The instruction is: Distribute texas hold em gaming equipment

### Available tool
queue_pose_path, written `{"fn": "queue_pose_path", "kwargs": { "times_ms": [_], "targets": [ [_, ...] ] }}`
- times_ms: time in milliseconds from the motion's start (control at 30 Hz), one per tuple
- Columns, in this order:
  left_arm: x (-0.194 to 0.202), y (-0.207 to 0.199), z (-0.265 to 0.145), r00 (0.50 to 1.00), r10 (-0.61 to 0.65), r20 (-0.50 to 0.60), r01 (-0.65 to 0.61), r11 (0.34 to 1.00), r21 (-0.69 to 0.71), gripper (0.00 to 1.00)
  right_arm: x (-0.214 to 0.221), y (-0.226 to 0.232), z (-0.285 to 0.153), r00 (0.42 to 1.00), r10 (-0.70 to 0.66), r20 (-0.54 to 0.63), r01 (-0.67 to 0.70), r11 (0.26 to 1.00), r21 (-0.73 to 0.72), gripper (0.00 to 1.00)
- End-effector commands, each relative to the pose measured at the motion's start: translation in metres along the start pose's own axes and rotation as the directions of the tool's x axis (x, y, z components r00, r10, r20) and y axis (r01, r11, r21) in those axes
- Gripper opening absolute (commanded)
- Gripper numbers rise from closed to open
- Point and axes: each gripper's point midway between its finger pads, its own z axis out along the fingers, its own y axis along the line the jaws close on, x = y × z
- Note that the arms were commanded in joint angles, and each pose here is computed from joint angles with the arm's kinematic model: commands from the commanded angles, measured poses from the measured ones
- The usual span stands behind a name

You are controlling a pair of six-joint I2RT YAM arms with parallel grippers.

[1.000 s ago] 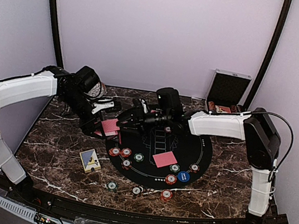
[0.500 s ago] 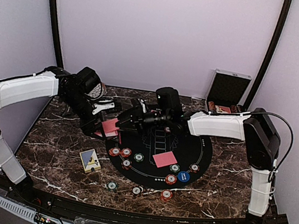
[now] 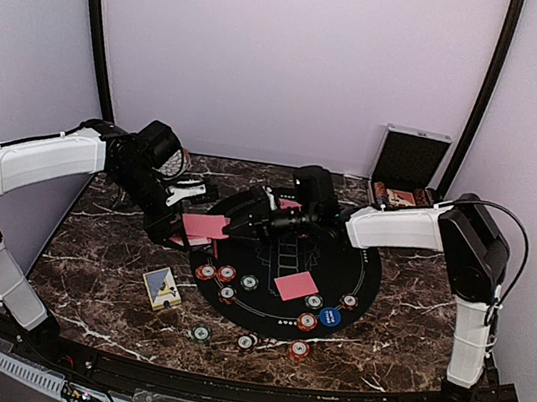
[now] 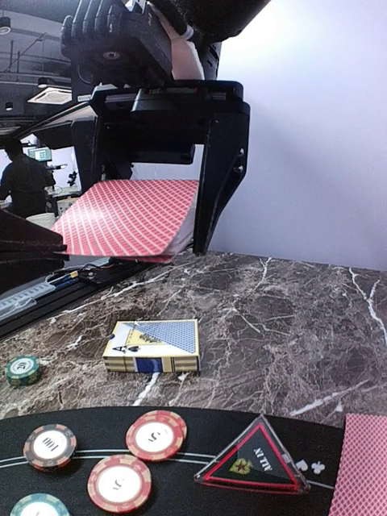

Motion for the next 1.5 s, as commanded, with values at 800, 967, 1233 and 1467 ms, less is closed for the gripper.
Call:
{"fn": "queue_pose_path", "kwargs": {
  "times_ms": [800, 967, 1233, 1467],
  "targets": [
    [0.013, 0.004, -0.004, 0.999, -0.011, -0.032, 0.01, 1.0, -0.028, 0.0, 0.067, -0.133, -0.188, 0.982, 0.112, 0.155, -0.166, 0.902, 0.398, 0.0],
    [0.012, 0.003, -0.004, 0.999, -0.015, -0.029, 0.014, 1.0, -0.024, 0.0, 0.059, -0.148, -0.184, 0.985, 0.109, 0.131, -0.156, 0.885, 0.438, 0.0],
    [0.015, 0.001, -0.003, 0.999, -0.015, -0.037, 0.015, 1.0, -0.015, 0.0, 0.037, -0.169, -0.171, 0.987, 0.105, 0.125, -0.151, 0.881, 0.448, 0.0],
    [0.01, -0.001, -0.004, 1.0, -0.016, -0.016, 0.015, 1.0, -0.004, 0.0, 0.037, -0.18, -0.178, 0.992, 0.077, 0.096, -0.116, 0.84, 0.53, 0.07]
  ]
}}
